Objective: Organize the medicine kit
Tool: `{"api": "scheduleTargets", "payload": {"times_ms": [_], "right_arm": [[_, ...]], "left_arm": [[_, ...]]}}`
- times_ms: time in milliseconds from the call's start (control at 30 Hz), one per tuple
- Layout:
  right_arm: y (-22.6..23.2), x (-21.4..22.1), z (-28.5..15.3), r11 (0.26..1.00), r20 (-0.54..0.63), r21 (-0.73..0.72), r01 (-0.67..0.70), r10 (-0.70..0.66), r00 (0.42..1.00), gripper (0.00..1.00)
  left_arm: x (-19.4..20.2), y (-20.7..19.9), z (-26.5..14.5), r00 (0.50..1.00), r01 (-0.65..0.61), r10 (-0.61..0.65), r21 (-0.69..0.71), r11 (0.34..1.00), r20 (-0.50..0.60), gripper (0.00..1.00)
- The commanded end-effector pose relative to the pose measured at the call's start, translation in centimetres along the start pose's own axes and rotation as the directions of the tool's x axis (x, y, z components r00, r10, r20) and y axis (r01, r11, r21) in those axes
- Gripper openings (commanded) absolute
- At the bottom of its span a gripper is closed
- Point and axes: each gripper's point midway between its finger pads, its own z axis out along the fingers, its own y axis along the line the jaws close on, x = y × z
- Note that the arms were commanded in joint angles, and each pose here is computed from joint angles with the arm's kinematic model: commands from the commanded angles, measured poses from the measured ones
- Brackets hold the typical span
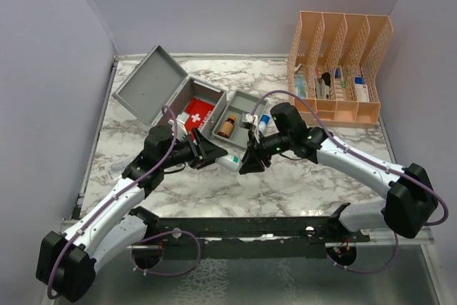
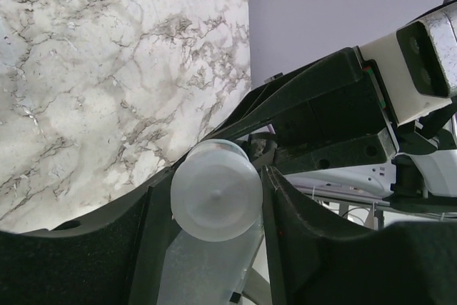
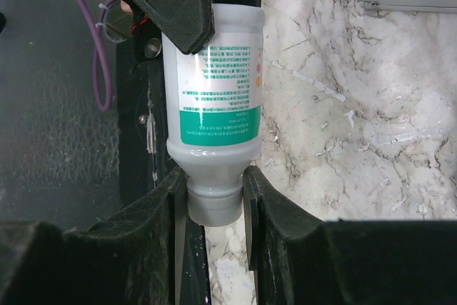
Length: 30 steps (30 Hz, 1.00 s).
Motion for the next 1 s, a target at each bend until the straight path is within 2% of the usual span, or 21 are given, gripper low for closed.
{"api": "scheduleTargets", "payload": {"times_ms": [0,33,67,167,267,400,500,600,667,700,800,900,967], "right_arm": [[0.8,-1.3,-0.2,0.999,0.039,-0.014,0.04,-0.039,0.998,0.08],[0.7,-1.5,-0.2,1.0,0.04,-0.003,0.023,-0.022,0.999,0.11],[0.8,-1.6,-0.3,1.0,0.035,0.001,0.005,-0.005,0.999,0.2],[1.6,-2.4,-0.9,1.0,0.054,-0.004,-0.015,0.016,0.998,0.36],[1.8,-3.0,-1.6,0.999,0.092,0.029,-0.016,0.013,0.996,0.45],[1.3,-4.1,-2.6,0.993,0.136,0.116,-0.031,0.015,0.991,0.67],[0.4,-5.4,-3.8,0.97,0.22,0.224,-0.096,0.046,0.974,0.73],[-0.3,-7.3,-5.3,0.917,0.36,0.291,-0.273,0.159,0.919,0.73],[-0.6,-8.4,-6.1,0.856,0.472,0.27,-0.442,0.282,0.835,0.72],[-0.9,-8.7,-6.3,0.801,0.524,0.241,-0.548,0.367,0.768,0.71],[-1.6,-8.3,-5.9,0.583,0.608,0.102,-0.806,0.605,0.515,0.67],[-0.8,-10.2,-5.7,0.499,0.624,-0.11,-0.859,0.708,0.331,0.66],[-0.7,-11.1,-5.6,0.432,0.615,-0.196,-0.88,0.753,0.233,0.66]], "left_arm": [[1.0,-1.0,-0.3,0.998,-0.037,0.04,0.061,0.997,-0.048,0.39],[0.9,-1.1,-0.3,0.998,-0.042,0.045,0.064,0.997,-0.043,0.37],[0.9,-1.1,-0.4,0.998,-0.048,0.051,0.065,0.997,-0.034,0.35],[0.6,-1.5,-0.6,0.997,-0.071,0.072,0.081,0.994,-0.011,0.32],[0.5,-2.1,-0.7,0.996,-0.086,0.086,0.112,0.99,0.001,0.28],[0.0,-2.9,-0.8,0.991,-0.132,0.13,0.122,0.984,0.023,0.27],[-0.9,-3.9,-1.1,0.979,-0.196,0.188,0.126,0.972,0.075,0.27],[-2.6,-5.0,-1.6,0.944,-0.299,0.277,0.11,0.948,0.179,0.27],[-4.4,-5.5,-2.0,0.895,-0.385,0.356,0.061,0.921,0.27,0.26],[-5.3,-5.7,-2.2,0.862,-0.428,0.398,0.03,0.903,0.314,0.26],[-7.9,-6.4,-3.3,0.734,-0.548,0.517,-0.065,0.834,0.441,0.25],[-10.0,-6.9,-4.3,0.601,-0.627,0.604,-0.159,0.762,0.523,0.26],[-10.6,-7.2,-4.7,0.544,-0.658,0.639,-0.197,0.727,0.543,0.26]]}}
